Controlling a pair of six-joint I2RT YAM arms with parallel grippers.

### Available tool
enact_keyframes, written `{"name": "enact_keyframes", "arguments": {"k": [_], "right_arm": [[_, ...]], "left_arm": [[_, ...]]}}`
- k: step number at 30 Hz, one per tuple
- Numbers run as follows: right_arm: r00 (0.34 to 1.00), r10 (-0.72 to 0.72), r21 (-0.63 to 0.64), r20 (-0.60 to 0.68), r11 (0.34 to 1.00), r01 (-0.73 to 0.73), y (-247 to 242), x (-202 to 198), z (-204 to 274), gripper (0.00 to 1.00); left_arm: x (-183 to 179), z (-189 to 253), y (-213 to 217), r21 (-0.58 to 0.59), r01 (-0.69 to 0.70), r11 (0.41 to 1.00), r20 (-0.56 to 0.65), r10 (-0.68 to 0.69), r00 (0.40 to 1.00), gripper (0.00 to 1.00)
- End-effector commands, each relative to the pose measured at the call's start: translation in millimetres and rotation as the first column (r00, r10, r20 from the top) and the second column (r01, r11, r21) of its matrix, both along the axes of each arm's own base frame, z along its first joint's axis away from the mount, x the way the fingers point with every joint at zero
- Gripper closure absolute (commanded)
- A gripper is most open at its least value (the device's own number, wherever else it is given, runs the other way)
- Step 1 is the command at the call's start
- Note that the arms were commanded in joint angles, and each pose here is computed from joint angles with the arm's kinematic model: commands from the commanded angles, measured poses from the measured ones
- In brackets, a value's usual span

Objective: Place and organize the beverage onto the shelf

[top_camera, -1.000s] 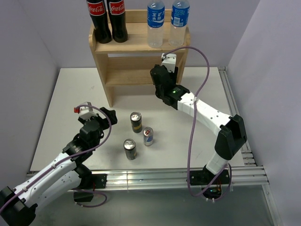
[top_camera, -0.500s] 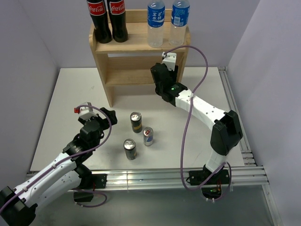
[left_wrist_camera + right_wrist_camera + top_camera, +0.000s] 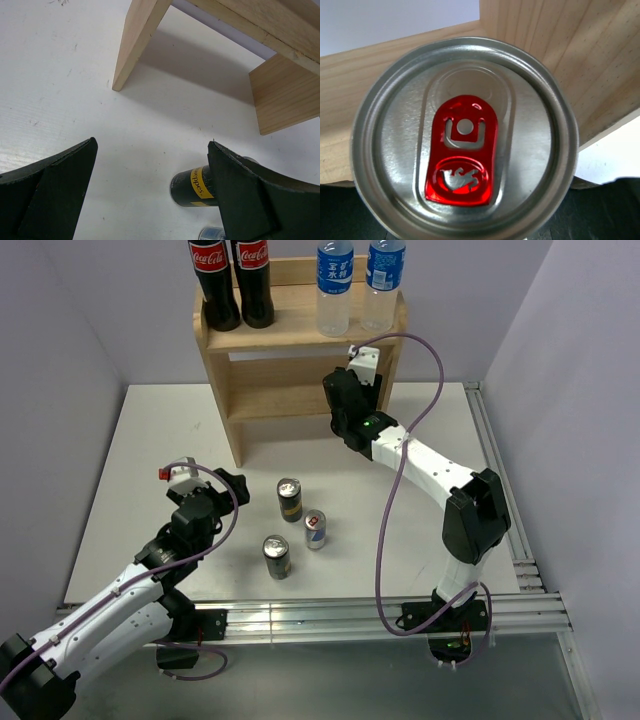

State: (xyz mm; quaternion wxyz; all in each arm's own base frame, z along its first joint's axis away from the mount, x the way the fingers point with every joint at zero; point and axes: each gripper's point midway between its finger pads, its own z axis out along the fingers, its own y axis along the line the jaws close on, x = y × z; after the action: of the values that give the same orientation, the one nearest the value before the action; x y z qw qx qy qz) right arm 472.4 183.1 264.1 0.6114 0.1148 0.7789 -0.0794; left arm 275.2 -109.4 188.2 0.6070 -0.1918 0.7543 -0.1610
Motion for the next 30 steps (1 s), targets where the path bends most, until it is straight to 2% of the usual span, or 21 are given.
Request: {"name": "enact_keyframes", "arguments": {"k": [1,9,16,19,20,23,26,30], "right_arm": [[0.978,-0.084,0.128,0.191,0.99,0.06,-11.7,14.0,64.7,1.0],[0.961,-0.106,0.175,0.255,0.983,0.061,-14.9,8.8,73.5,1.0],[0.965,-0.115,0.16,0.238,0.984,0.078,-13.2,14.2,71.7,0.98],[0.966,-0.115,0.162,0.232,0.984,0.078,-12.1,14.9,68.1,0.76],[0.968,-0.113,0.159,0.226,0.984,0.078,-12.1,14.7,66.3,0.6],[0.971,-0.107,0.155,0.214,0.985,0.074,-9.7,16.5,60.5,0.42],[0.974,-0.102,0.151,0.204,0.986,0.072,-8.3,17.5,55.7,0.33],[0.976,-0.096,0.149,0.195,0.986,0.068,-6.6,18.4,50.5,0.27]], "left_arm": [[1.3,1.7,1.0,-0.002,-0.011,1.0,0.01,0.011,1.0,0.01],[1.6,-0.4,-0.2,-0.001,-0.007,1.0,0.005,0.007,1.0,0.01],[1.4,1.3,0.6,-0.003,-0.01,1.0,0.009,0.01,1.0,0.01],[1.2,1.8,0.5,-0.004,-0.01,1.0,0.01,0.01,1.0,0.01],[1.3,2.2,1.2,-0.004,-0.013,1.0,0.012,0.013,1.0,0.01],[1.2,3.7,1.4,-0.006,-0.013,1.0,0.015,0.013,1.0,0.01],[1.0,4.1,1.3,-0.005,-0.012,1.0,0.017,0.013,1.0,0.01],[1.1,5.2,1.6,-0.006,-0.014,1.0,0.019,0.014,1.0,0.01]]}}
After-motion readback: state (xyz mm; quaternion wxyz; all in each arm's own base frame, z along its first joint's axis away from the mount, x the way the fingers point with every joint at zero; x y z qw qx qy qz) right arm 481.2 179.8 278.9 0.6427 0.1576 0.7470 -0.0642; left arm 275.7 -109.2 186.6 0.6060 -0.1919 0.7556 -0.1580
